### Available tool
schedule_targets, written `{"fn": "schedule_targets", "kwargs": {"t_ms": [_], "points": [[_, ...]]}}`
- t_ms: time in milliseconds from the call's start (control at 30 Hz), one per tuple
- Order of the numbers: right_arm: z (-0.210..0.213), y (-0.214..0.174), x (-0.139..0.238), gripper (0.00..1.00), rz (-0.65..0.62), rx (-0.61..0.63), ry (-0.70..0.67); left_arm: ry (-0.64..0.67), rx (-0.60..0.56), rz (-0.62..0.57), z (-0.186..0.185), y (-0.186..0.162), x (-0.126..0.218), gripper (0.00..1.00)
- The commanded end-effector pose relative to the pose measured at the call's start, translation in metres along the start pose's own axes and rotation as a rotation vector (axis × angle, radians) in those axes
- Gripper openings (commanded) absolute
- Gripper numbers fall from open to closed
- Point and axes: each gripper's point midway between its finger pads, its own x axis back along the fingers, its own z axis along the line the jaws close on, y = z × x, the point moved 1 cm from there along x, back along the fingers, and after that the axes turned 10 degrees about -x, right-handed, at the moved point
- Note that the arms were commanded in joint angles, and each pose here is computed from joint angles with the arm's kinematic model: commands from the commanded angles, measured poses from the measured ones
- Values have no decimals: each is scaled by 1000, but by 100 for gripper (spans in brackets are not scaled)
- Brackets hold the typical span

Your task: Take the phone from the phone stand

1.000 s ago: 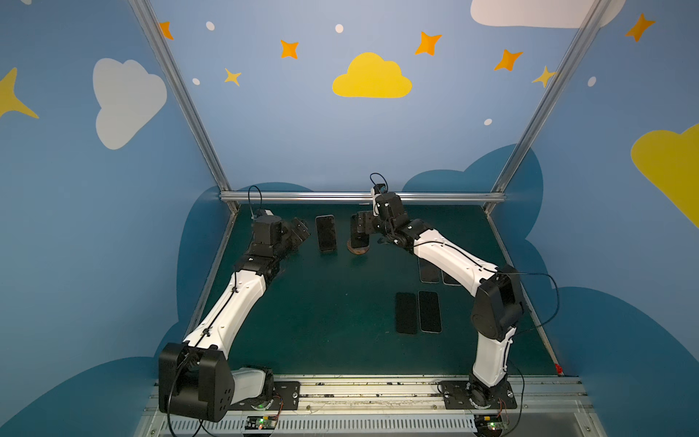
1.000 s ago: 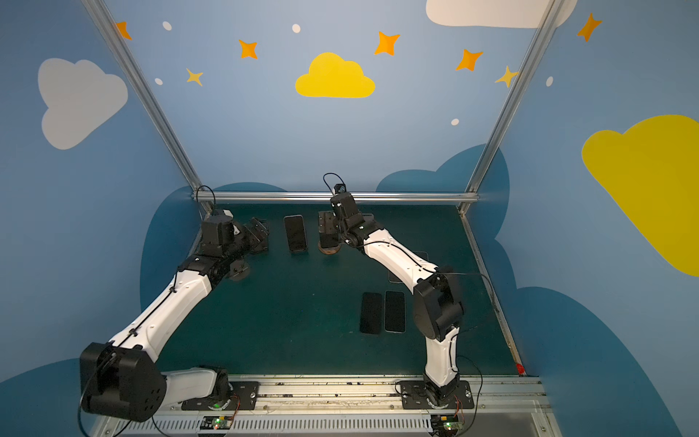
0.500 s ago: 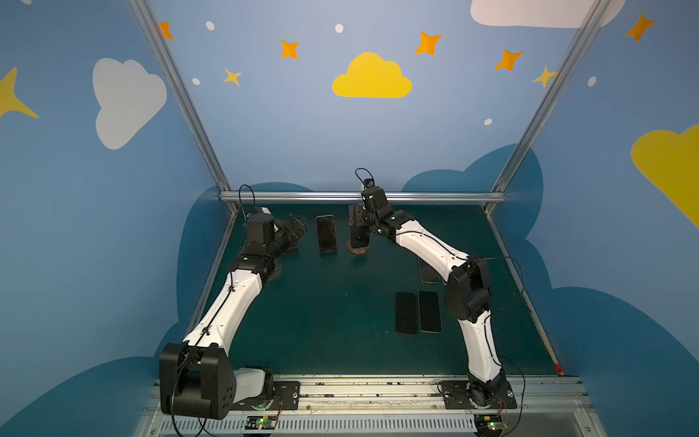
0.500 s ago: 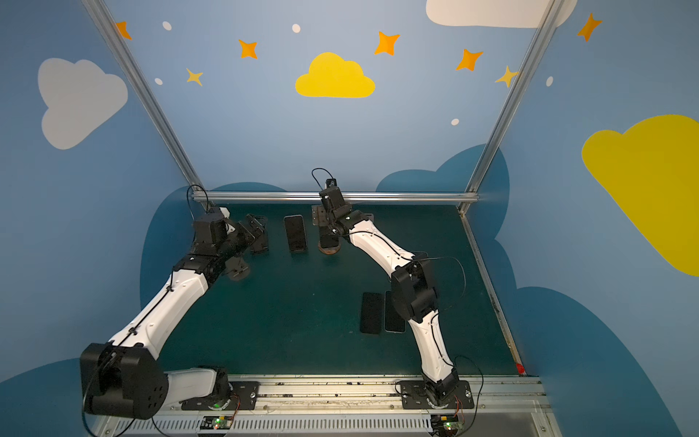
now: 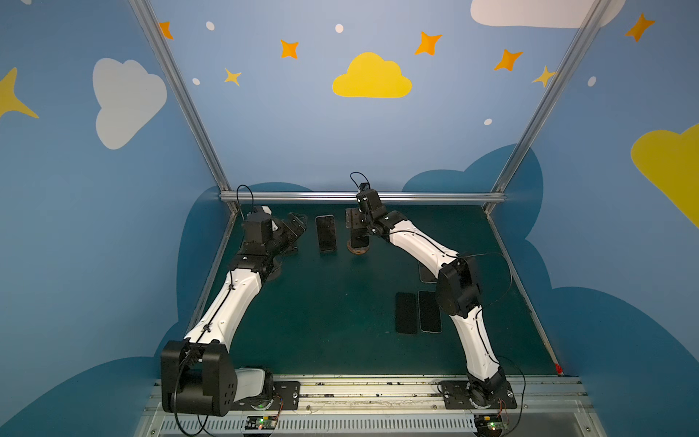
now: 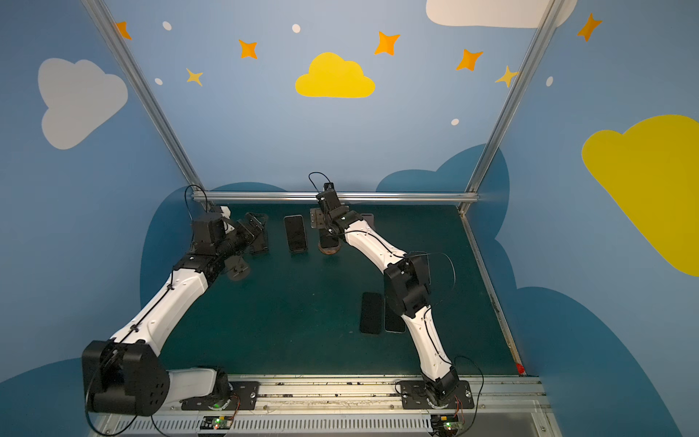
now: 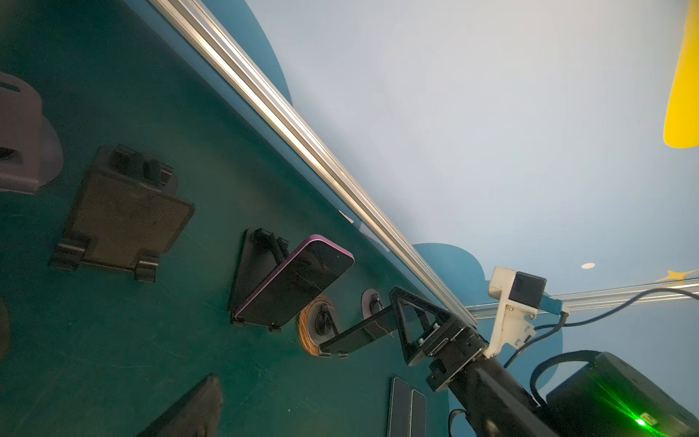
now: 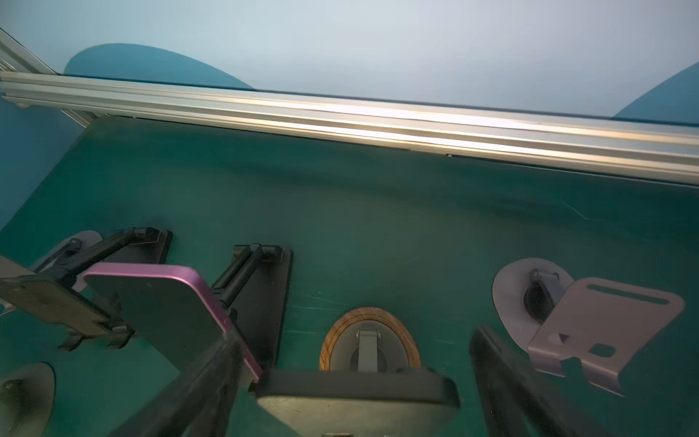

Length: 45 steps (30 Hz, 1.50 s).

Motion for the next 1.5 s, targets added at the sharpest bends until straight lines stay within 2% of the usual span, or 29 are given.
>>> {"fn": "schedule_targets", "kwargs": {"t_ms": [0, 633, 867, 1167, 1467], "points": [[-4, -2, -6, 93, 0, -23, -6, -26, 18, -3, -1, 2, -2, 100], [-16, -17, -26, 91, 7, -38, -42, -45, 48, 9, 0, 1, -4, 100], [-13, -22, -29, 87, 18, -31, -35, -40, 62, 9, 3, 1, -6, 100], [-7, -16, -21, 78, -4, -19, -26, -60, 72, -4, 2, 3, -4, 100], [7, 12, 7, 74, -67, 5, 16, -81, 86, 20, -1, 1, -8, 100]]}}
